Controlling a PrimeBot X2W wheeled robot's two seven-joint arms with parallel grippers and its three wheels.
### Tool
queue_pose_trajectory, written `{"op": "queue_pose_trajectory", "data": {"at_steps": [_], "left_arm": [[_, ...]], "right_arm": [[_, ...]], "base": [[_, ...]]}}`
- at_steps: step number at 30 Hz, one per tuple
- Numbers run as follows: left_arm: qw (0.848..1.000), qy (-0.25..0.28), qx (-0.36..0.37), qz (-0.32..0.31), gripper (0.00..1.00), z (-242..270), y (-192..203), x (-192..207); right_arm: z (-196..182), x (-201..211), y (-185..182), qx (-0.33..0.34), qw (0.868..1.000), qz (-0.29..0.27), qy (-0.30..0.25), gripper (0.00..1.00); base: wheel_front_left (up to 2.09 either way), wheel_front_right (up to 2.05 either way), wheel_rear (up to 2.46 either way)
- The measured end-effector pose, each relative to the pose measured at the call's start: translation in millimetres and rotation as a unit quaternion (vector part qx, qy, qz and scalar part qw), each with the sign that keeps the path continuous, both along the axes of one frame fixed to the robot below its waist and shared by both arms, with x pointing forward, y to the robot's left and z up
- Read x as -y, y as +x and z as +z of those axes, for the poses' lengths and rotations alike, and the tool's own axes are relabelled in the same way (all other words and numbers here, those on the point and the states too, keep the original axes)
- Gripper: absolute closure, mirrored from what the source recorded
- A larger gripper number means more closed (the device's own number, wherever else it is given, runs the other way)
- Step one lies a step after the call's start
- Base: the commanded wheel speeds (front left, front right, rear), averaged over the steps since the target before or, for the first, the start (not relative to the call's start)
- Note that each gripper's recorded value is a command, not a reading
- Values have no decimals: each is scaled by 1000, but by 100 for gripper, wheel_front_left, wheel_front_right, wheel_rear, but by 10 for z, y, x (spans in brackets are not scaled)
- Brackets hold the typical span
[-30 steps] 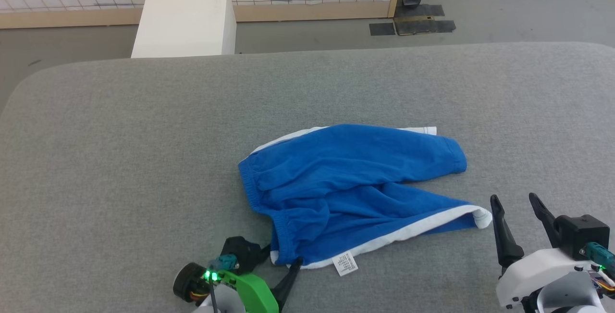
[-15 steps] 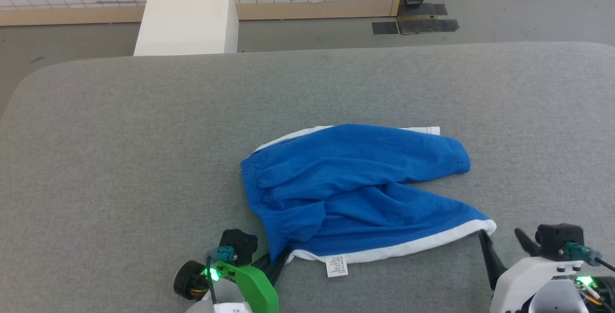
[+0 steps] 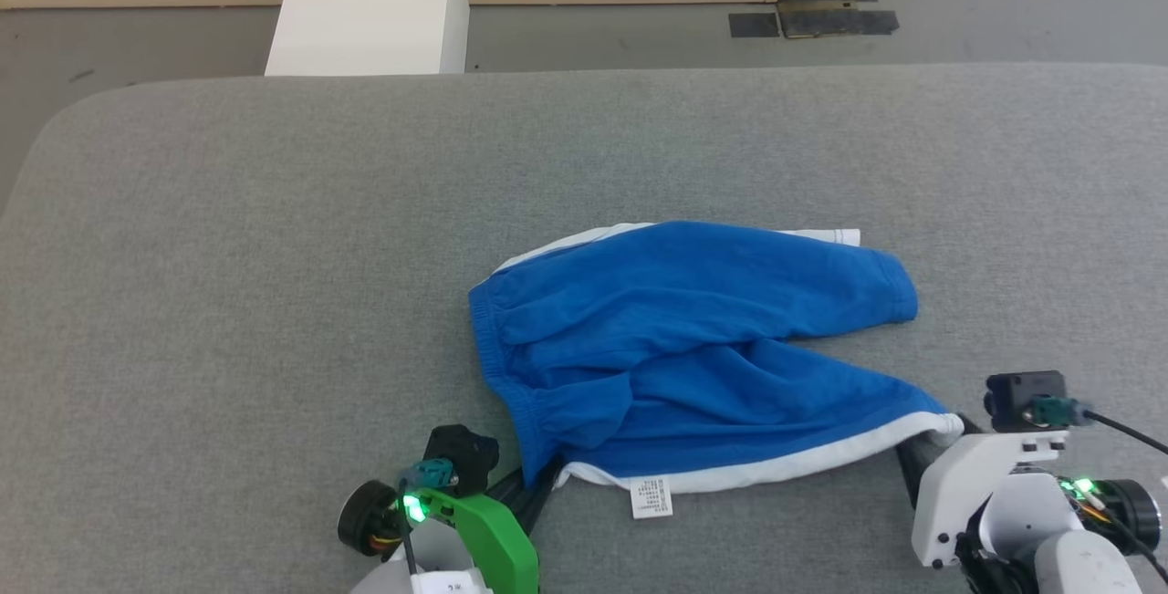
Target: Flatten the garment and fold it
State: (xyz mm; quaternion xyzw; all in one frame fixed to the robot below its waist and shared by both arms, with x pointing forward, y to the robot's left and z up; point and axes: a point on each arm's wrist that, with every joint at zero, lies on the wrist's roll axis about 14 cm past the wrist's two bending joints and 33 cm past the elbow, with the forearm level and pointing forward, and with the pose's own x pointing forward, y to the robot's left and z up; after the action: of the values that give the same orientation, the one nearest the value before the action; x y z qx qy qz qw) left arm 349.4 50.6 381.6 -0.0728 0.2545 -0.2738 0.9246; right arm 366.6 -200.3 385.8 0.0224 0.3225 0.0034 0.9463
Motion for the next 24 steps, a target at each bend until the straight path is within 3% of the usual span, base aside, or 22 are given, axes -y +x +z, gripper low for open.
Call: {"op": "queue_pose_trajectory", "data": {"at_steps": [4, 6, 9, 19, 24], "left_arm": [[1000, -1, -1, 2, 100, -1, 5, -8], [1000, -1, 0, 2, 100, 3, 5, -11], [1000, -1, 1, 3, 100, 10, 5, -11], [1000, -4, 21, 14, 100, 127, 28, -42], [997, -33, 67, 23, 100, 414, 131, -30]], "right_arm": [[-159, -40, -38, -50, 999, 10, -6, 0], [-177, -52, -38, -63, 998, 15, -9, 21], [-157, -50, -28, -60, 998, 14, -10, 98], [128, 16, -34, 6, 1000, 7, -20, 100], [401, 68, -24, 52, 998, 0, -26, 100]], "base": [[0, 0, 0], [0, 0, 0], [0, 0, 0], [0, 0, 0], [0, 0, 0]]}}
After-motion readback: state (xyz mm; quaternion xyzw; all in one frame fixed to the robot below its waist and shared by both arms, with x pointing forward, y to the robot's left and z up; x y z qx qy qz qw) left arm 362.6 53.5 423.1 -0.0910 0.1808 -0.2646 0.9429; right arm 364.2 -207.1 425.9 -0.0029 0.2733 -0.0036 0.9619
